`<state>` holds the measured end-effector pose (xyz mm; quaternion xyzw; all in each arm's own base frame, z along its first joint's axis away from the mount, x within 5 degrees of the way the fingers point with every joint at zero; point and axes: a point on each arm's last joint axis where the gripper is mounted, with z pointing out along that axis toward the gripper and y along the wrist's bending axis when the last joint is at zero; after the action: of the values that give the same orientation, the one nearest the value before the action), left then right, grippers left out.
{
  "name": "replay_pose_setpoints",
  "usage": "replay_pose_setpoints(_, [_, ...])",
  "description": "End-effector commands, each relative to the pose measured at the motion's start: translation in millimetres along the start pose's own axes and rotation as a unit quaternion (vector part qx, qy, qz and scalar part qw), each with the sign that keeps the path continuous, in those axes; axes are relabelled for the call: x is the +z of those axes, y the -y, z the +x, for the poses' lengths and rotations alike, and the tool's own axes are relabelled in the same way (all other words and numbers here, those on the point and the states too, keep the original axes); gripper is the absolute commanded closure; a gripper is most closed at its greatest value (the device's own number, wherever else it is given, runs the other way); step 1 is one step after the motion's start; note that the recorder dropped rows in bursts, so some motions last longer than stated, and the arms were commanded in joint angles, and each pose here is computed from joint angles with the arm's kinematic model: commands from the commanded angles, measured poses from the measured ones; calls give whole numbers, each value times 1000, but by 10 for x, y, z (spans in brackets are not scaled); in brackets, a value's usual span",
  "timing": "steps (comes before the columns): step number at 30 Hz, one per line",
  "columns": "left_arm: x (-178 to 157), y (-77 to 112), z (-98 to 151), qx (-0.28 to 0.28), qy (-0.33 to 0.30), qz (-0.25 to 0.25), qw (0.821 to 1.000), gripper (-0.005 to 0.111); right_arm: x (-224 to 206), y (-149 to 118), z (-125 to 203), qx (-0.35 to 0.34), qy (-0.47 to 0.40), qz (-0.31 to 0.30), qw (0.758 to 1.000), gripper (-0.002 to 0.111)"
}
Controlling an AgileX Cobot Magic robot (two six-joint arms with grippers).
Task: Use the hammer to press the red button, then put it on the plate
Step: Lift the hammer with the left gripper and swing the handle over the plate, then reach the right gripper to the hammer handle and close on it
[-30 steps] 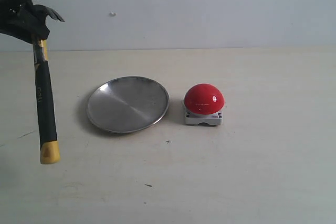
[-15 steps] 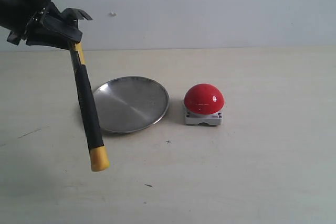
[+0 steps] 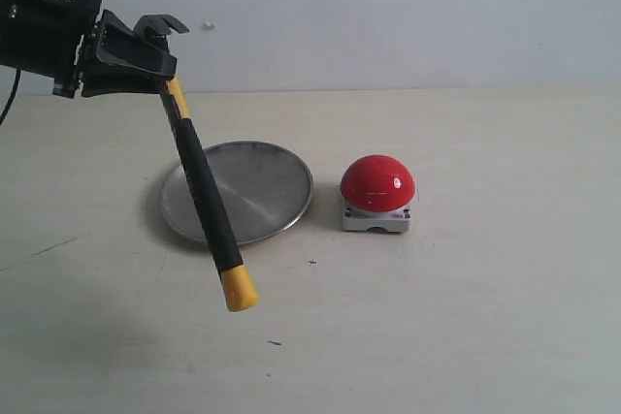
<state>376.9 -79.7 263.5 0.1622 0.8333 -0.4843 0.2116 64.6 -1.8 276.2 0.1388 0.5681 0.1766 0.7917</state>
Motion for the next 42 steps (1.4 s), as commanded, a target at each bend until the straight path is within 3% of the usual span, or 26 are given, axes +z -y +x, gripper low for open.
replay_pose_setpoints(1, [-15,96,-66,-5,38,37,999,107,545,-131,-219,-53,-101,37,993,108])
replay_pose_setpoints(4, [-12,91,-59,-6,37,37,999,107,1119,-185,-271,-133,-233,62,961,108])
replay_pose_setpoints(7, [-12,89,-56,-5,36,35,999,107,1502,-194,-238,-204,-352,61,911,108])
replay_pose_setpoints(9, [-12,89,-56,-5,36,35,999,107,1734,-170,-156,-232,-437,57,867,108])
replay_pose_setpoints(10, [-12,89,-56,-7,36,36,999,107,1939,-120,-24,-245,-513,51,821,108])
replay_pose_setpoints(12, [-12,89,-56,-9,36,36,999,107,2137,-62,253,-247,-600,9,761,108])
replay_pose_setpoints(14, [-12,89,-56,-10,36,36,999,107,2238,-70,457,-241,-624,-14,743,108])
replay_pose_setpoints(19, [-12,91,-59,-12,37,37,999,107,2373,-315,907,-260,-621,-67,737,106])
replay_pose_setpoints(23, [8,44,-54,-15,36,31,999,107,2359,-598,1265,-284,-622,-134,717,83])
replay_pose_setpoints(28, [70,-64,-33,-29,30,32,999,107,2412,-869,1550,-219,-589,-155,762,58])
replay_pose_setpoints(33, [98,-110,-34,-31,34,35,998,107,2452,-1003,1698,-143,-571,-159,793,60])
replay_pose_setpoints(39, [92,-88,-73,-31,55,48,997,107,2374,-1089,1904,-152,-589,-198,768,46])
replay_pose_setpoints(42, [93,-89,-71,-31,54,47,997,107,2390,-1157,1982,-132,-575,-179,788,47])
